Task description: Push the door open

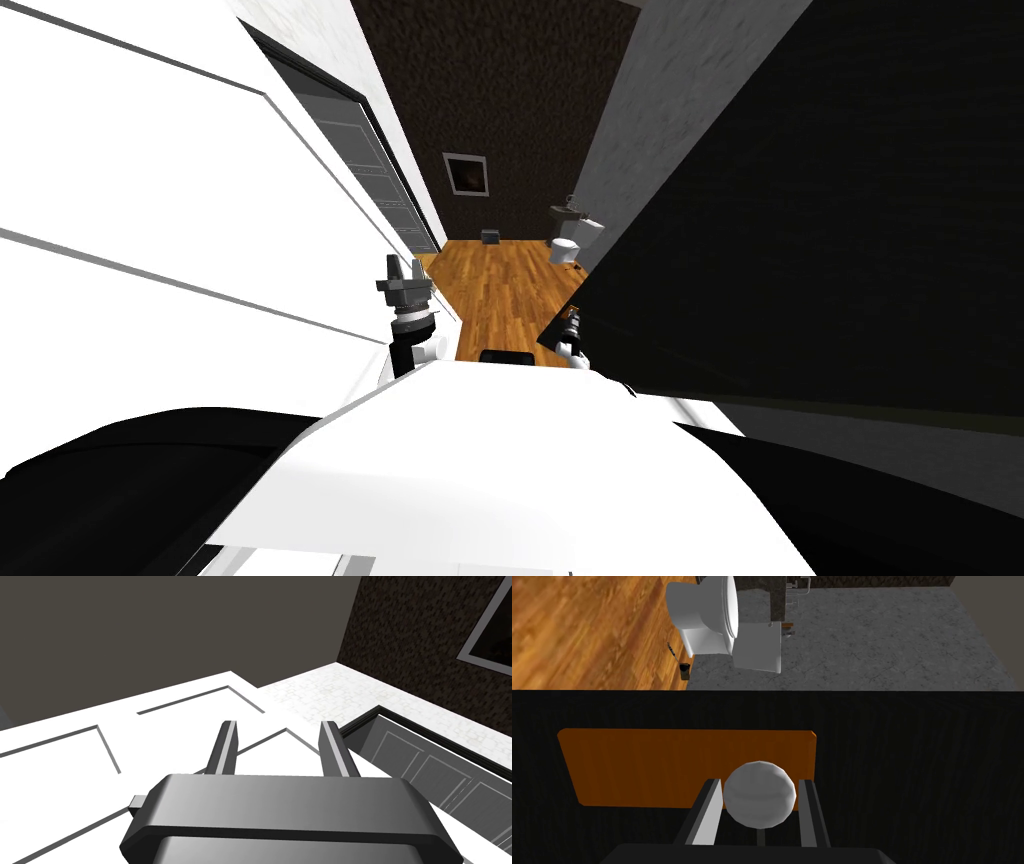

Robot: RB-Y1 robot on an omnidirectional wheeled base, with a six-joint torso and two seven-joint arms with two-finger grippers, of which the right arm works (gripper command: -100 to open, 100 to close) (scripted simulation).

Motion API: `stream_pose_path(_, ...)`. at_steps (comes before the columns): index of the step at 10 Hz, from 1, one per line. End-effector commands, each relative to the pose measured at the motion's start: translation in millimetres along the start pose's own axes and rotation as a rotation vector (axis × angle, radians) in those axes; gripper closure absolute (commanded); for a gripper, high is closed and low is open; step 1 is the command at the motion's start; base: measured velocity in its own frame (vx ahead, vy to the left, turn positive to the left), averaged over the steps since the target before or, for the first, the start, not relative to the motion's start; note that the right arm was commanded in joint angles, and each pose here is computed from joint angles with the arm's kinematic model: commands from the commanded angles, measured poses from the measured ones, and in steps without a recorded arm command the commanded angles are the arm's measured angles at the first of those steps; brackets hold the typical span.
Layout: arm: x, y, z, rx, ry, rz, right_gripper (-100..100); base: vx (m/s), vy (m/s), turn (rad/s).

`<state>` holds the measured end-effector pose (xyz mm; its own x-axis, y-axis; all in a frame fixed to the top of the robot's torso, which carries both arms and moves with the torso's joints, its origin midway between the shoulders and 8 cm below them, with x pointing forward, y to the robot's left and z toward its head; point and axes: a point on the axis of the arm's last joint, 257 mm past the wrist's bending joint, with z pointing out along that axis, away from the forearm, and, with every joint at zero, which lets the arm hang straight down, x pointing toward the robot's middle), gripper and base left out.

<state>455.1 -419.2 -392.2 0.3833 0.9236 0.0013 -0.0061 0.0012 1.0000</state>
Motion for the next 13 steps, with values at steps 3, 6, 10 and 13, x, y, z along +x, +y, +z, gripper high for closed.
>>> stream_pose_path(3, -30.0, -1.8, -1.6, 0.004, -0.063, -0.003, 100, 0.171, 0.006, -0.045)
stream_pose_path(6, -45.1, -1.6, -2.2, 0.004, -0.097, -0.003, 100, 0.164, -0.014, -0.032)
stream_pose_path(10, -68.0, -1.7, -4.0, 0.006, -0.149, -0.004, 100, 0.158, 0.006, -0.041)
stream_pose_path(13, -92.9, -0.7, -6.6, 0.006, -0.206, -0.003, 100, 0.169, 0.003, -0.042)
